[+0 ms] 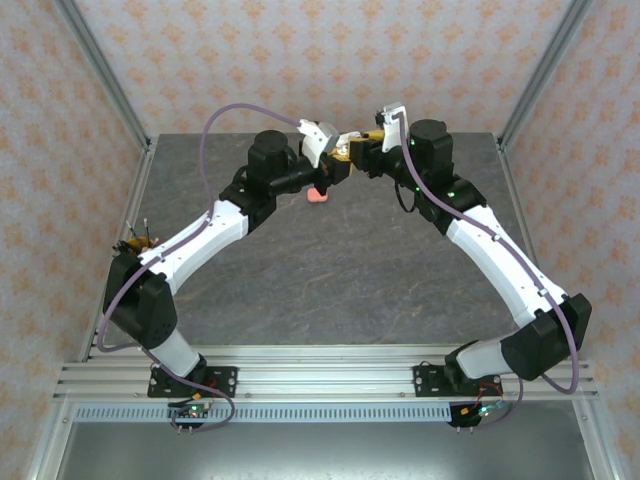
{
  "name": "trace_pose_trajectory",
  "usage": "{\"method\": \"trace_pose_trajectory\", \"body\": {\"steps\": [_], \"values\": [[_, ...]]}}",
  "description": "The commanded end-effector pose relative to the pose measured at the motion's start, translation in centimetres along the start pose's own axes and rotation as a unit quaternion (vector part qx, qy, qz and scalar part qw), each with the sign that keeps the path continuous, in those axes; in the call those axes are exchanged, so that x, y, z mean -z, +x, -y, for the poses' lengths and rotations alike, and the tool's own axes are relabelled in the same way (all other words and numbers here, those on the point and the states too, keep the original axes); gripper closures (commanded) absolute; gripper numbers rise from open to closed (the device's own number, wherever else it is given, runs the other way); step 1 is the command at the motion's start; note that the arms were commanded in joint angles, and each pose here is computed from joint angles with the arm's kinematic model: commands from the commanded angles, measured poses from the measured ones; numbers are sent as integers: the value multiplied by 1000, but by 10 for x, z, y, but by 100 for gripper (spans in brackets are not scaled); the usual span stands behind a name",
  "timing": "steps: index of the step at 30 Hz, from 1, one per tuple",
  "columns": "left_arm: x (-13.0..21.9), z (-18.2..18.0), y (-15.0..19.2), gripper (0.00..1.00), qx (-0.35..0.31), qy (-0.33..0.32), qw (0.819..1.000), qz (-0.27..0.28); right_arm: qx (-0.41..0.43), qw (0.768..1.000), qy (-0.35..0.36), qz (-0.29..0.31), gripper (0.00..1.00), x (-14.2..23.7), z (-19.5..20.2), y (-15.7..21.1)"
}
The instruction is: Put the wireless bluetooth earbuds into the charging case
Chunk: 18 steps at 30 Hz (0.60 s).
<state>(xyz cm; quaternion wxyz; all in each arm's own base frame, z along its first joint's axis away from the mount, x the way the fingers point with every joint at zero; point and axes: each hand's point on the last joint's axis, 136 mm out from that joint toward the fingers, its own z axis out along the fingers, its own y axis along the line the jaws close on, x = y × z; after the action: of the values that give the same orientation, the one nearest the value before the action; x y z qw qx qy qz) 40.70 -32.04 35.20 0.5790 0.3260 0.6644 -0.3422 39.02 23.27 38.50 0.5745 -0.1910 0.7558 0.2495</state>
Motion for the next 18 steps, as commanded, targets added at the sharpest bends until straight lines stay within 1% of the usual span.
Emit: {"method": "trace_pose_trajectory", "body": {"steps": [1, 8, 18], "values": [[-3, 1, -8, 100, -5, 7, 1000, 24, -5, 999, 16, 28, 60, 10, 1, -22], [-6, 1, -2, 100, -3, 8, 1000, 20, -15, 998, 43, 49, 59, 15, 10, -36], [-8, 0, 2, 100, -3, 8, 1000, 18, -33, 997, 36, 68, 58, 17, 7, -49]]}}
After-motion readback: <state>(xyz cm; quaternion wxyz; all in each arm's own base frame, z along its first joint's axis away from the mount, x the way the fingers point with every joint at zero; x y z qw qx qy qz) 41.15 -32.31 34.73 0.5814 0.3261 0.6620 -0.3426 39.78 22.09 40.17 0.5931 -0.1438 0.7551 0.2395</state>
